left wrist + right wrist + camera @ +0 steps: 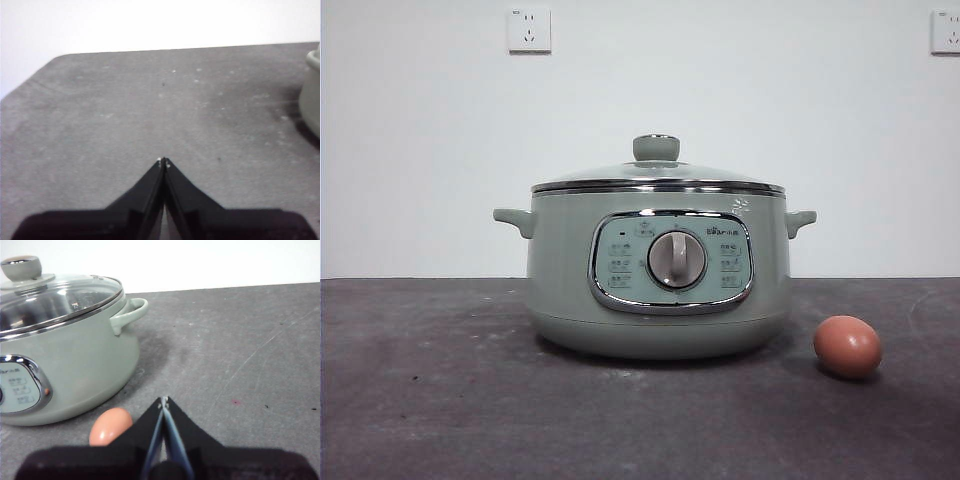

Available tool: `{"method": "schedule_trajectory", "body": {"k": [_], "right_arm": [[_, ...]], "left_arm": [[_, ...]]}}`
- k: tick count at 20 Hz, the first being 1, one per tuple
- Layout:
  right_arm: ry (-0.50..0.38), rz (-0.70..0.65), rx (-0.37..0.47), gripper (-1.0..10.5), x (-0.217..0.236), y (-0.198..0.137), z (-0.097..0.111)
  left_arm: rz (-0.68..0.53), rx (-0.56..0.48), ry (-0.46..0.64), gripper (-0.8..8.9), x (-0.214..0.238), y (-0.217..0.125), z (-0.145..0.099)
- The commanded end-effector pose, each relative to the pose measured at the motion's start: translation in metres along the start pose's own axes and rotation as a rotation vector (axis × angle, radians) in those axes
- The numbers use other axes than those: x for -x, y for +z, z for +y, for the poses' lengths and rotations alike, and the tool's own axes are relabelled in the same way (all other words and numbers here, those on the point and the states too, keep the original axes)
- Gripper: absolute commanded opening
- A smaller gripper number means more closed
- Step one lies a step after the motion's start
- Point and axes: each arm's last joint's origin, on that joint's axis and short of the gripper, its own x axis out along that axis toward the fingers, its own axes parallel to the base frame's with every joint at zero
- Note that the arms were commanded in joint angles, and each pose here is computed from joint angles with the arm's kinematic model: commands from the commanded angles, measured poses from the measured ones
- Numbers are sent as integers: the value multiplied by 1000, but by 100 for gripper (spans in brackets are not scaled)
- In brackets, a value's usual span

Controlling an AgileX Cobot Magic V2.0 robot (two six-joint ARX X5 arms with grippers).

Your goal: Pick up the egg,open the lid,put the egg in the pot,close the lid

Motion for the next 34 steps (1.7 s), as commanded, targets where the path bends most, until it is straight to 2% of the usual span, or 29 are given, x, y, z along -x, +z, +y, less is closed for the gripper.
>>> {"method": "schedule_trajectory", "body": {"k": [1, 4, 9, 18, 25, 29, 34], "right_arm": [[21, 12, -63, 1, -1, -3, 0], [28, 9, -119, 0, -1, -3, 1], [32, -15, -280, -10, 2, 6, 1], [46, -65, -281, -12, 15, 55, 6], [148, 153, -168, -11, 21, 99, 13], [217, 267, -101, -11, 23, 127, 17], [259, 385, -23, -11, 24, 160, 20]], "left_arm": [[8, 87, -32, -4, -1, -4, -1], [7, 143, -89, -4, -1, -3, -2], [0, 245, -217, -7, 1, 2, -6], [-37, 357, -363, -7, 18, 42, -10], [9, 314, -447, -7, 36, 80, -12], [82, 257, -517, -7, 43, 101, -14], [178, 178, -577, -7, 50, 126, -16]]}}
